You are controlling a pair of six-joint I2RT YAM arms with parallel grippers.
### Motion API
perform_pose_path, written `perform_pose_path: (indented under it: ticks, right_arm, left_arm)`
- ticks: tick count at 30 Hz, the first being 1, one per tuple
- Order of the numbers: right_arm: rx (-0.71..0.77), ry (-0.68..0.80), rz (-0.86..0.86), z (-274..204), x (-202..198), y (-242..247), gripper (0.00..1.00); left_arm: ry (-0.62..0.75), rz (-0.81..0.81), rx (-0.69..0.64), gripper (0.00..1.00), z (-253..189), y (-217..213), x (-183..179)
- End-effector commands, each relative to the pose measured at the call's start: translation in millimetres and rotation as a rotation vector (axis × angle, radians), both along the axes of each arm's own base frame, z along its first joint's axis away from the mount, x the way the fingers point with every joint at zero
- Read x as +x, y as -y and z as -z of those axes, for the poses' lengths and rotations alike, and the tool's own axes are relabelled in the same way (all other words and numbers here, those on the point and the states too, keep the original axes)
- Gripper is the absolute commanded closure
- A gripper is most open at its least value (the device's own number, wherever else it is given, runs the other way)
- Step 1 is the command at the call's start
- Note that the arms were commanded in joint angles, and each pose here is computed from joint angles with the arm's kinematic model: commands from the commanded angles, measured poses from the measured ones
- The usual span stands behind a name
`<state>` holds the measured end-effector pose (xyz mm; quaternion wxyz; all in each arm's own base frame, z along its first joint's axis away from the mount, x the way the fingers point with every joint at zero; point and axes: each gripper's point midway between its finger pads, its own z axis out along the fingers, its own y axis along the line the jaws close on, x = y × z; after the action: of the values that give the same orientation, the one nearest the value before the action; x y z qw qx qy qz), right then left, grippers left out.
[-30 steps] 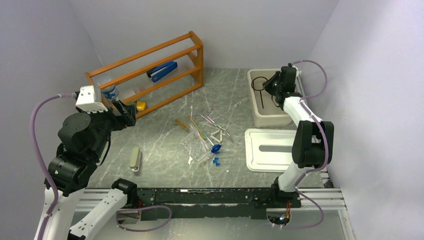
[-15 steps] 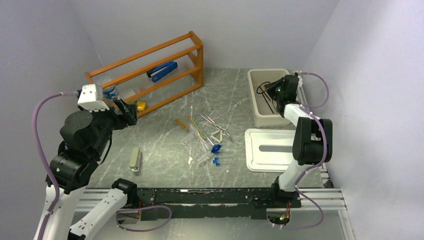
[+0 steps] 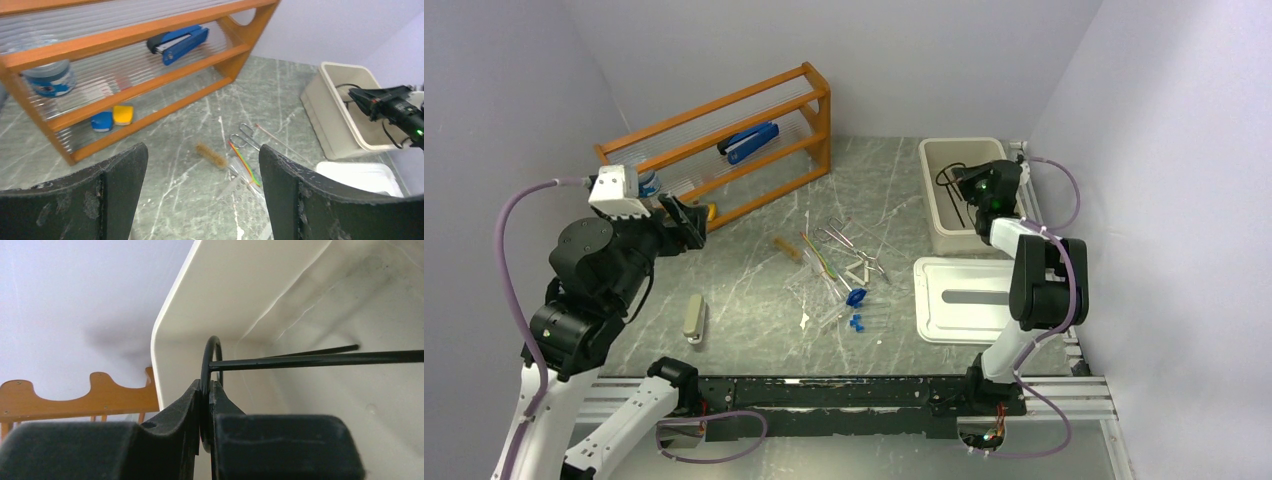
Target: Organize the chemistry lab equipment
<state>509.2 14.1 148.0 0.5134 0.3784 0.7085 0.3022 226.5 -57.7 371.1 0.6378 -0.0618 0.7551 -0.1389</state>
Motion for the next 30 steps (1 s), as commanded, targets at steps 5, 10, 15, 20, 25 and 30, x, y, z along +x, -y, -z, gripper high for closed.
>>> perform_pose_path:
  ticks: [5,10,15,20,25,30]
  right_arm:
    - [-0.028,0.053,-0.029,-35.1,-5.5,-0.3,1.0]
    - [0.035,-0.019,-0.131,-10.5,-12.8,-24.4,1.0]
    - [0.048,-0.043,-0.217,-1.0,-18.1,-48.0,1.0]
    - [0.076,-0.025,-0.338,-8.4,-18.8,-81.1,1.0]
    - [0.072,-0.01,-0.413,-15.1,-18.8,-115.3,1.0]
    - [-0.049,0.016,-0.333,-33.8,-12.3,-98.0,1.0]
  left_arm:
    - [0.006,0.384,-0.161,0.18,7.6,84.7,14.4]
    - [-0.076,0.567,-0.262,0.23,32.3,127.0,24.1]
    - [-0.14,0.651,-0.322,0.27,47.4,150.5,32.8]
    - [-0.134,0.674,-0.34,0.26,51.4,169.3,39.6]
    - [-0.185,0.7,-0.357,0.27,66.6,195.9,47.0]
    - [-0.186,0.714,-0.391,0.28,66.5,223.4,57.0]
